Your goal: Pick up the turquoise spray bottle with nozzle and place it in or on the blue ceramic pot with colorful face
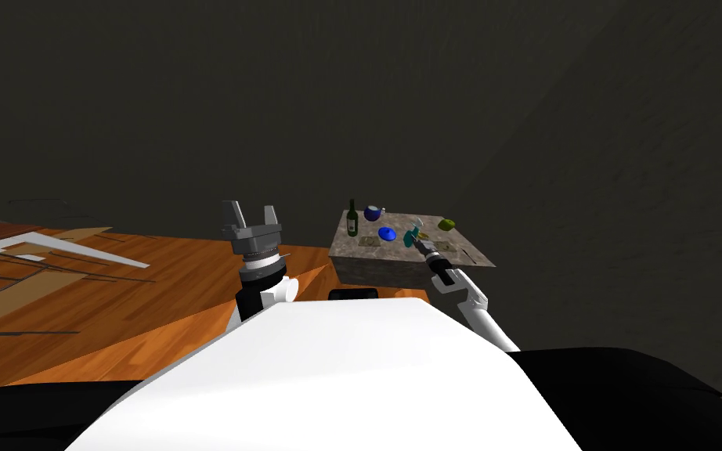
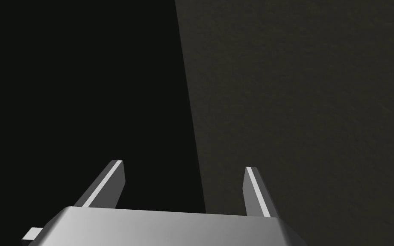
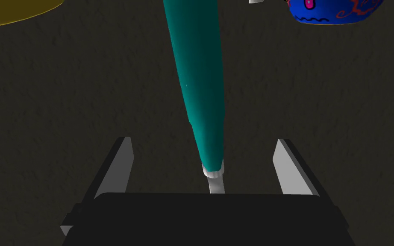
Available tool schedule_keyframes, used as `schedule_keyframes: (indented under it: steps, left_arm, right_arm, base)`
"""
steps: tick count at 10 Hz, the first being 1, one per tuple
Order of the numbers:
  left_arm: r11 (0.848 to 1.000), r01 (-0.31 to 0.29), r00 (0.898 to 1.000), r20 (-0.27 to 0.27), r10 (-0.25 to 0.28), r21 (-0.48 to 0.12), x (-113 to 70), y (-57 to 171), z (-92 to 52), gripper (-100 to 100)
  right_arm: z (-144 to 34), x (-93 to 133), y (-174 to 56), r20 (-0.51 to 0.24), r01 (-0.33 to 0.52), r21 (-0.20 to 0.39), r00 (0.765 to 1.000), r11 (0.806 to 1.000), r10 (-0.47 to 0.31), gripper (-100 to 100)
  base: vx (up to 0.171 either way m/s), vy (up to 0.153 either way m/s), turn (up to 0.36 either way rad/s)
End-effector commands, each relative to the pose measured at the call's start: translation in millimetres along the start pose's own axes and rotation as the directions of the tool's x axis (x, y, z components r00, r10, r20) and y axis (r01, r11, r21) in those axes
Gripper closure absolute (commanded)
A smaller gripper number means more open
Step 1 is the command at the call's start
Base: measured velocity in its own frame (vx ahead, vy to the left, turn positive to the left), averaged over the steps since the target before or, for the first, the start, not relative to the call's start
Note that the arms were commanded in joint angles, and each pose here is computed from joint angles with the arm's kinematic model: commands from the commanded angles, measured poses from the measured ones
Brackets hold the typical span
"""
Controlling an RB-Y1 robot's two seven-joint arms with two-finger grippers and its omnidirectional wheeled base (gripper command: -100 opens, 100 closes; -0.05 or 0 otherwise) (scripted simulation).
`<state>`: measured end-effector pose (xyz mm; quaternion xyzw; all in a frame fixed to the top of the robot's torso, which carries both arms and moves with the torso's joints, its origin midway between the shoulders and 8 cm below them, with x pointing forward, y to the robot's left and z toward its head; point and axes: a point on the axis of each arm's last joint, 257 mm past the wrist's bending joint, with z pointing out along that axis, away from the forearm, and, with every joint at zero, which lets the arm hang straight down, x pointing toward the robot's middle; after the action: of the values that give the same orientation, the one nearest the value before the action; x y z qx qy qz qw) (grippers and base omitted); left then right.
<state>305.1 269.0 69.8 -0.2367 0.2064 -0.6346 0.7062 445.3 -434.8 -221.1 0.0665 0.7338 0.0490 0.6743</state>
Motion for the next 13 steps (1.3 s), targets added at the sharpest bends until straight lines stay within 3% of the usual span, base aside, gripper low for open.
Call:
schedule_keyframes:
  steps: [1,3,4,5,6,7,11,12,13]
  left_arm:
    - [1.000,0.000,1.000,0.000,0.000,0.000,0.0,0,0.0,0]
    - [1.000,0.000,1.000,0.000,0.000,0.000,0.0,0,0.0,0]
    - [1.000,0.000,1.000,0.000,0.000,0.000,0.0,0,0.0,0]
    - [1.000,0.000,1.000,0.000,0.000,0.000,0.0,0,0.0,0]
    - [1.000,0.000,1.000,0.000,0.000,0.000,0.0,0,0.0,0]
    - [1.000,0.000,1.000,0.000,0.000,0.000,0.0,0,0.0,0]
    - [1.000,0.000,1.000,0.000,0.000,0.000,0.0,0,0.0,0]
    - [1.000,0.000,1.000,0.000,0.000,0.000,0.0,0,0.0,0]
    - [1.000,0.000,1.000,0.000,0.000,0.000,0.0,0,0.0,0]
  right_arm:
    - [-1.7,10,-16,-0.030,0.059,0.030,0.998,0.998,-0.058,-100]
    - [-4.5,20,-41,-0.080,0.152,0.072,0.986,0.986,-0.147,-100]
    - [-4.6,18,-31,-0.064,0.125,0.058,0.991,0.990,-0.121,-100]
    - [-4.8,18,-33,-0.068,0.131,0.062,0.990,0.989,-0.127,0]
    - [-4.7,18,-33,-0.067,0.130,0.062,0.990,0.990,-0.126,-100]
    - [-4.7,18,-33,-0.067,0.130,0.062,0.990,0.990,-0.126,100]
    - [-4.7,18,-33,-0.067,0.131,0.062,0.990,0.989,-0.127,100]
    - [-4.7,18,-33,-0.067,0.131,0.062,0.990,0.989,-0.127,0]
    - [-4.7,18,-33,-0.068,0.131,0.062,0.990,0.989,-0.127,100]
  base:
    - [0.051,0.079,0.030]
    - [0.063,0.087,0.053]
    - [0.022,0.035,0.006]
    - [0.005,0.007,-0.002]
    - [0.000,0.000,0.000]
    - [0.000,0.000,0.000]
    - [0.000,0.000,0.000]
    - [0.000,0.000,0.000]
    - [0.000,0.000,0.000]
